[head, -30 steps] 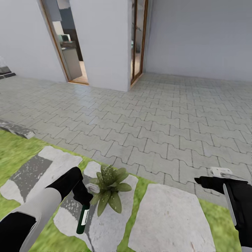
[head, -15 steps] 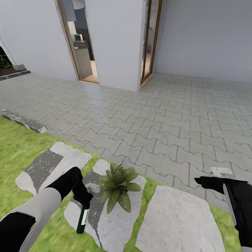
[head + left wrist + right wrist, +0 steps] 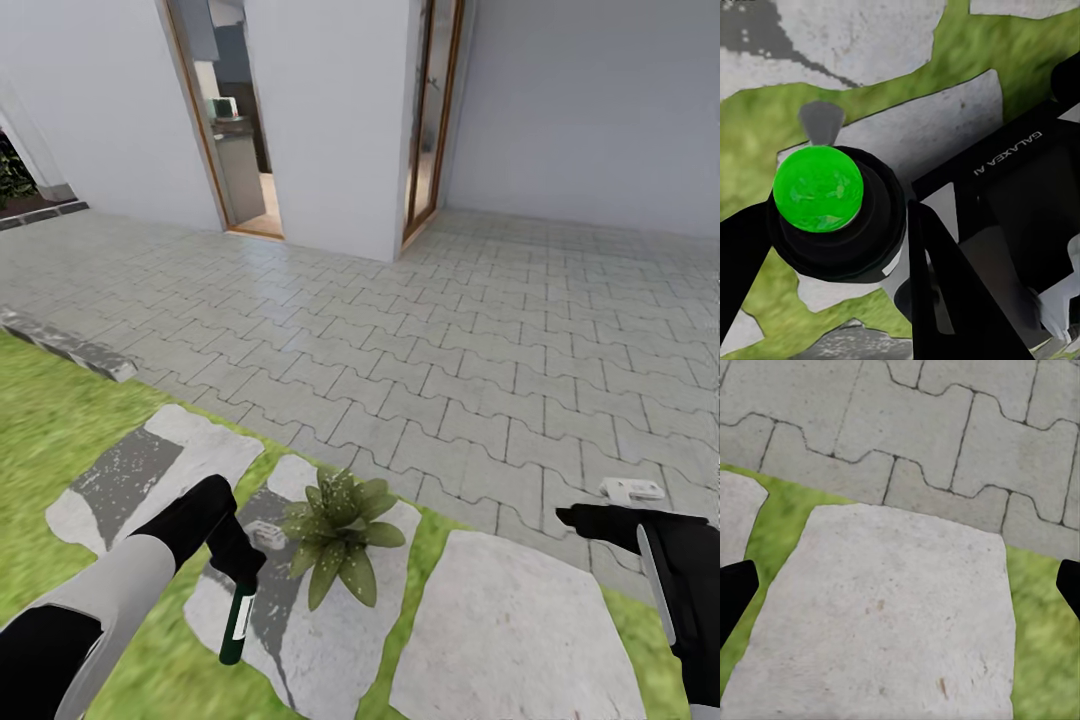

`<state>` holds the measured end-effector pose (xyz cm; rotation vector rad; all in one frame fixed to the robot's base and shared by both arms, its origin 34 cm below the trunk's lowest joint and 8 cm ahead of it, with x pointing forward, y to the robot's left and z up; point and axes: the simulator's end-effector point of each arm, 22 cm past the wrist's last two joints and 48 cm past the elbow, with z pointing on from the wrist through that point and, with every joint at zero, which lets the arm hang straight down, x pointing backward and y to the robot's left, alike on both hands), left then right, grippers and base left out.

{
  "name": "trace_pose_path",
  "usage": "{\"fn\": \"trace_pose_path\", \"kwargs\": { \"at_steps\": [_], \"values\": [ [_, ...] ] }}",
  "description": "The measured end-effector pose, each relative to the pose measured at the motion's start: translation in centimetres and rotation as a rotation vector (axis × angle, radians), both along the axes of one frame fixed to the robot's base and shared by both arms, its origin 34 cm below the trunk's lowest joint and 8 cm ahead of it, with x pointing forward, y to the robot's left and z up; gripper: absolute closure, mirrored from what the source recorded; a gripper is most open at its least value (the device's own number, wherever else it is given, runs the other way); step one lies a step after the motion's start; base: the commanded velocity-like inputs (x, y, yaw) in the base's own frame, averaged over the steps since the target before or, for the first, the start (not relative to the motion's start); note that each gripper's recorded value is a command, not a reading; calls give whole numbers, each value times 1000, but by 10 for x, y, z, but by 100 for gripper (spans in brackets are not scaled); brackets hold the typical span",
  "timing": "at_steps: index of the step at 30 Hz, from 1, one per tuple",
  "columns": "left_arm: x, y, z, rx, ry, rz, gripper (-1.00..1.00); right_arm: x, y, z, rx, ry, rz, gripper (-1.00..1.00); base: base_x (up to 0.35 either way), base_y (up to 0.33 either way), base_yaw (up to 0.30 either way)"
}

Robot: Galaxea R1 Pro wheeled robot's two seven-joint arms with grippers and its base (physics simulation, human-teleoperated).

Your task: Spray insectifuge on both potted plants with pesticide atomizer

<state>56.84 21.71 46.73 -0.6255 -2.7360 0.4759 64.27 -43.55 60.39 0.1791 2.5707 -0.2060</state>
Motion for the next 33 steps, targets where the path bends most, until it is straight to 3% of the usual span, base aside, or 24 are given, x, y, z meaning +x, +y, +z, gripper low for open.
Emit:
{"fn": "trace_pose_path", "kwargs": {
  "at_steps": [15,25,33],
  "values": [
    [-1,-2,0,-2,0,-4,100,0,-1,0,-1,0,-2,-100,-42,-301,-79],
    [-1,-1,0,-1,1,-2,100,0,-1,0,-2,0,-2,-100,-69,-238,207],
    [-1,0,-1,0,2,-2,100,0,-1,0,-2,0,-2,-100,-5,-53,138]
  ]
}}
